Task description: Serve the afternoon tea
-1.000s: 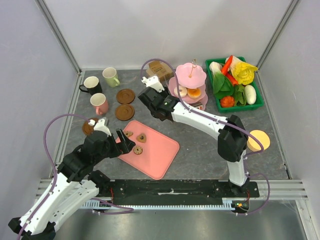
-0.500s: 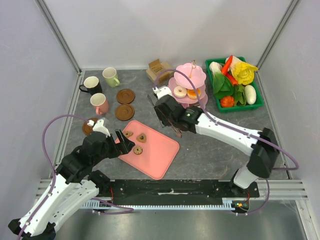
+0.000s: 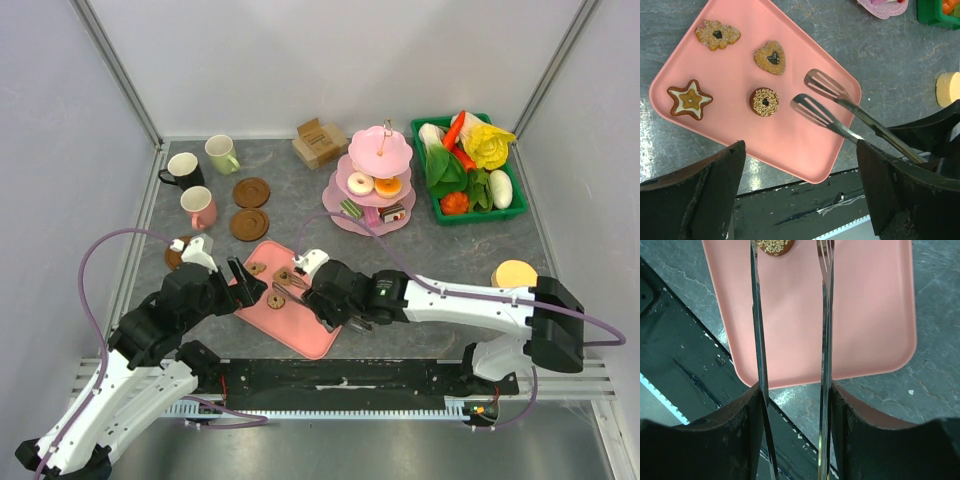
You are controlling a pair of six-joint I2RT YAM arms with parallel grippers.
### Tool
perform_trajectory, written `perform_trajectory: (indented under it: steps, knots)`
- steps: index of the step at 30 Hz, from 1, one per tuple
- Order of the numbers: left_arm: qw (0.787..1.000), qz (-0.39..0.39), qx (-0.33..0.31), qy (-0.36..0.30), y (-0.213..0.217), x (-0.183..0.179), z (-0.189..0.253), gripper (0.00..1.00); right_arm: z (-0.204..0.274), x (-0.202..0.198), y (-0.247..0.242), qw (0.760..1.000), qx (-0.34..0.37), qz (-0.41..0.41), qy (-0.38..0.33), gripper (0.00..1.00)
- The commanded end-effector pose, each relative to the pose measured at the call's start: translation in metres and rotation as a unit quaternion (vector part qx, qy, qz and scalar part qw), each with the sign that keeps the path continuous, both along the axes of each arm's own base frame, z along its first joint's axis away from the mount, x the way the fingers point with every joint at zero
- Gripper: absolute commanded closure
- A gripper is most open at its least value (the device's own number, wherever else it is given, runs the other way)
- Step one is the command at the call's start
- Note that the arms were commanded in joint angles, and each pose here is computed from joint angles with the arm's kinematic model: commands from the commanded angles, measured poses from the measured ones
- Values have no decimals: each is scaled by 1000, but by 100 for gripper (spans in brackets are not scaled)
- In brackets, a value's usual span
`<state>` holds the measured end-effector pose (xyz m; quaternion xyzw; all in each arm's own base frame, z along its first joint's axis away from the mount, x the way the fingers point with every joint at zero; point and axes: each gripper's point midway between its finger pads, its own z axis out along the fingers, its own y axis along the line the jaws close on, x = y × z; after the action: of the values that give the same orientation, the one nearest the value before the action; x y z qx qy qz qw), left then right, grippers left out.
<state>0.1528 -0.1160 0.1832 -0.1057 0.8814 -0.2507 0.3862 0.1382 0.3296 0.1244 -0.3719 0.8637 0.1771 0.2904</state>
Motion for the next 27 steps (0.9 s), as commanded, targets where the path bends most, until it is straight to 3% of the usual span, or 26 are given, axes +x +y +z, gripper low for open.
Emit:
perform_trajectory:
  steps: [1, 4, 27]
  knots:
    - [1000, -5, 10, -22, 2, 4, 10, 3, -4, -6, 21, 1000, 4, 19, -17, 43]
    - [1000, -4, 9, -25, 3, 4, 11, 2, -8, -18, 28, 998, -10, 51, -33, 40]
    - [1000, -3, 4, -30, 3, 4, 11, 2, -35, -7, 38, 978, -159, 36, -129, 38]
